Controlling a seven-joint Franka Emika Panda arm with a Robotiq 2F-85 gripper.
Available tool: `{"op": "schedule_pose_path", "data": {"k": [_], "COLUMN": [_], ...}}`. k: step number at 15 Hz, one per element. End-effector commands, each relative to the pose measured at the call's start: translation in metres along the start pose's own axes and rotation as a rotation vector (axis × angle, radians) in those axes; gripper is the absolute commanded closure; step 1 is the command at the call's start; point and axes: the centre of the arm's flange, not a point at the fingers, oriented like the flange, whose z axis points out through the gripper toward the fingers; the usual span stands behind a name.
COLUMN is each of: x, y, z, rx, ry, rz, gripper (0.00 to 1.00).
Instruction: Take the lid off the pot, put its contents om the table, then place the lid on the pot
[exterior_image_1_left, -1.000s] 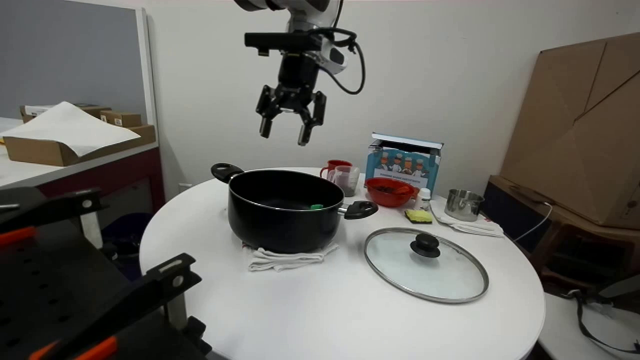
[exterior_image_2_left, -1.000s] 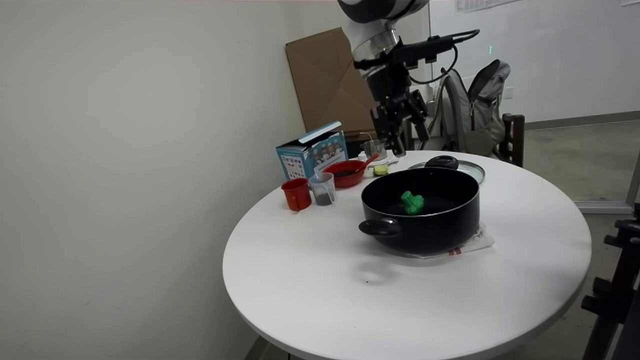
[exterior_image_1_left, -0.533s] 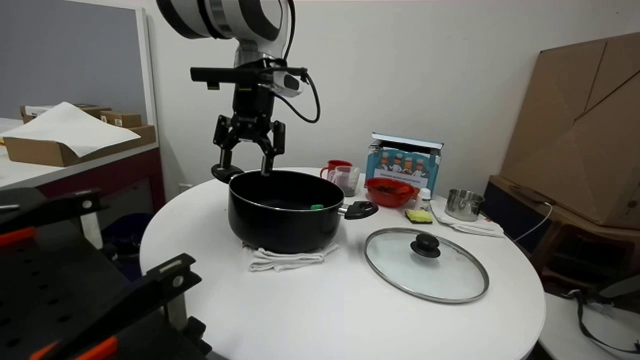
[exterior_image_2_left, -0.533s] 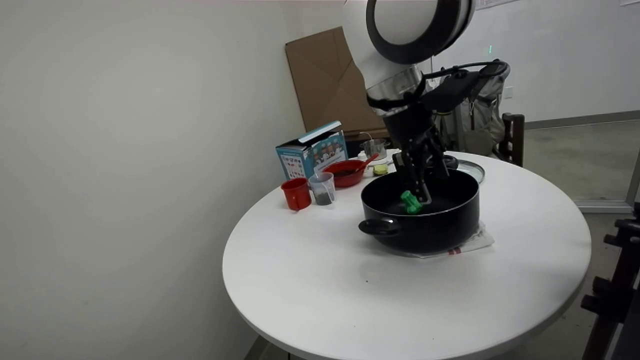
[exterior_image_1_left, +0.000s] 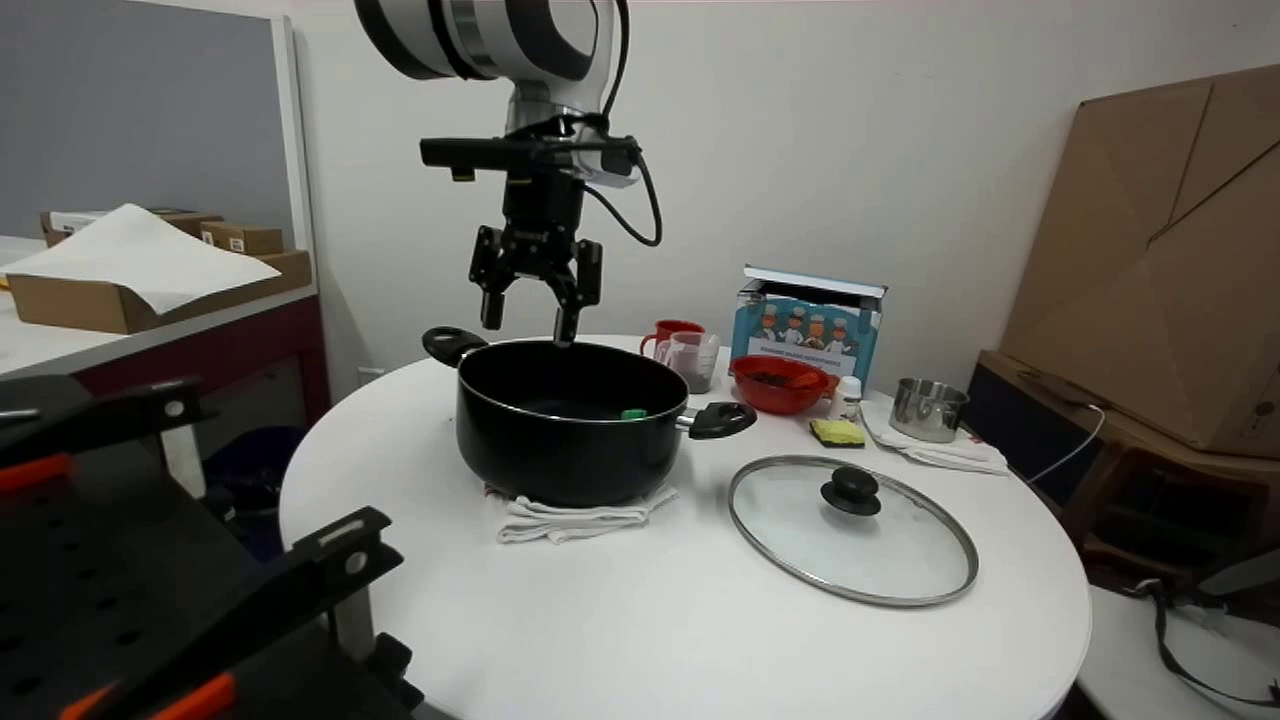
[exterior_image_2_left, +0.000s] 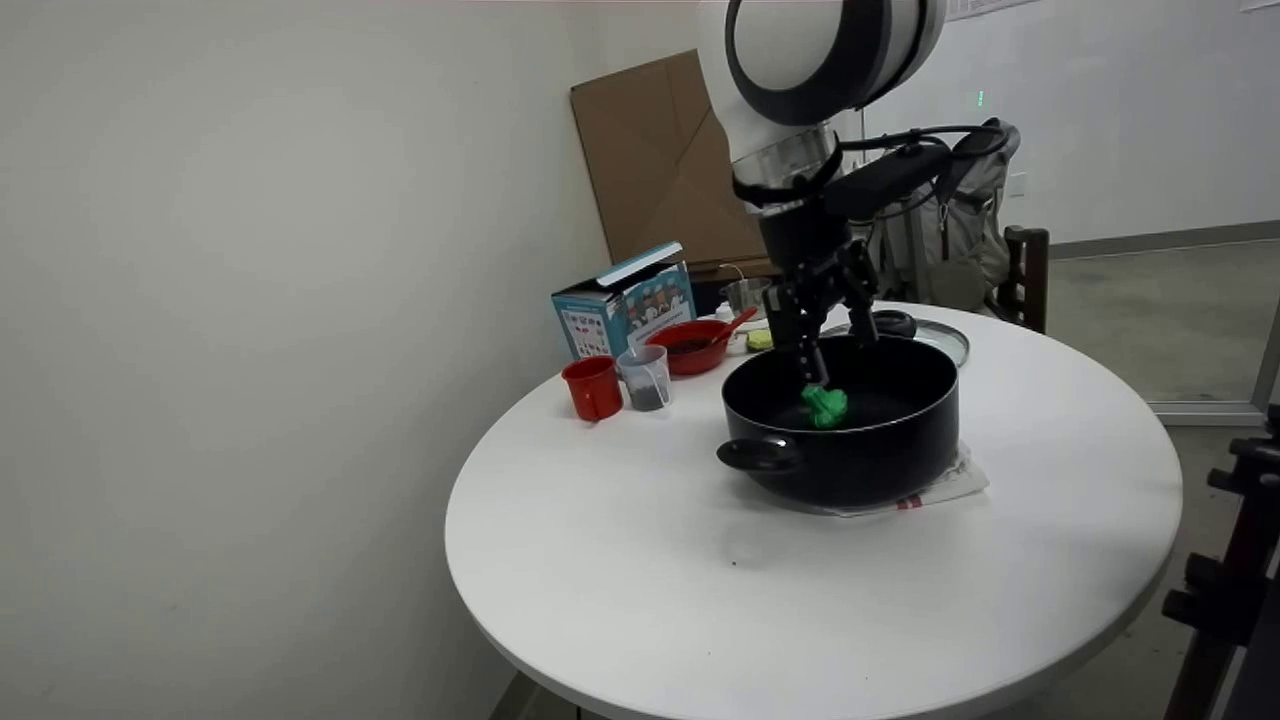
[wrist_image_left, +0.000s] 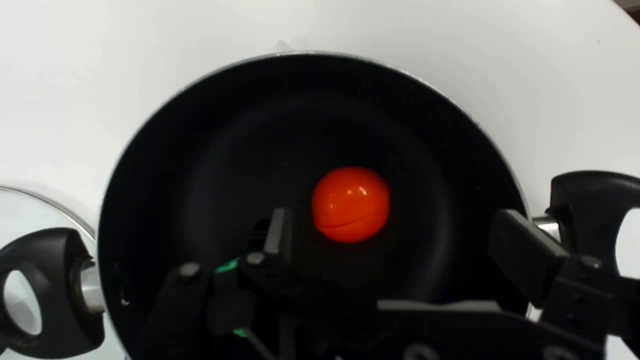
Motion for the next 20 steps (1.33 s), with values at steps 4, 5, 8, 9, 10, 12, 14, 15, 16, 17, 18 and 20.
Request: {"op": "schedule_pose_path", "data": {"k": [4,5,8,9,10,12,14,15,16,17,18,20], "x": [0.03,0.032,0.04,0.044,0.048,0.054,0.057,0.057,0.058,0.058,0.058,0.058], "y": [0.016,0.018,0.02,0.019,0.018,0.015,0.014,0.014,0.013,0.013,0.013,0.011], "z": [0.025,0.031,0.045,0.048,0.05,0.057,0.066,0.071,0.074,0.078,0.08,0.084], "rx": [0.024,0.018,0.012,0.013,0.015,0.017,0.01,0.007,0.004,0.002,0.0,-0.003], "ry": [-0.004,-0.007,-0.011,-0.008,-0.005,-0.005,-0.014,-0.02,-0.024,-0.028,-0.032,-0.037], "rz": [0.174,0.188,0.22,0.228,0.233,0.242,0.248,0.25,0.25,0.249,0.248,0.244], "gripper": [0.0,0.0,0.0,0.0,0.0,0.0,0.0,0.0,0.0,0.0,0.0,0.0]}}
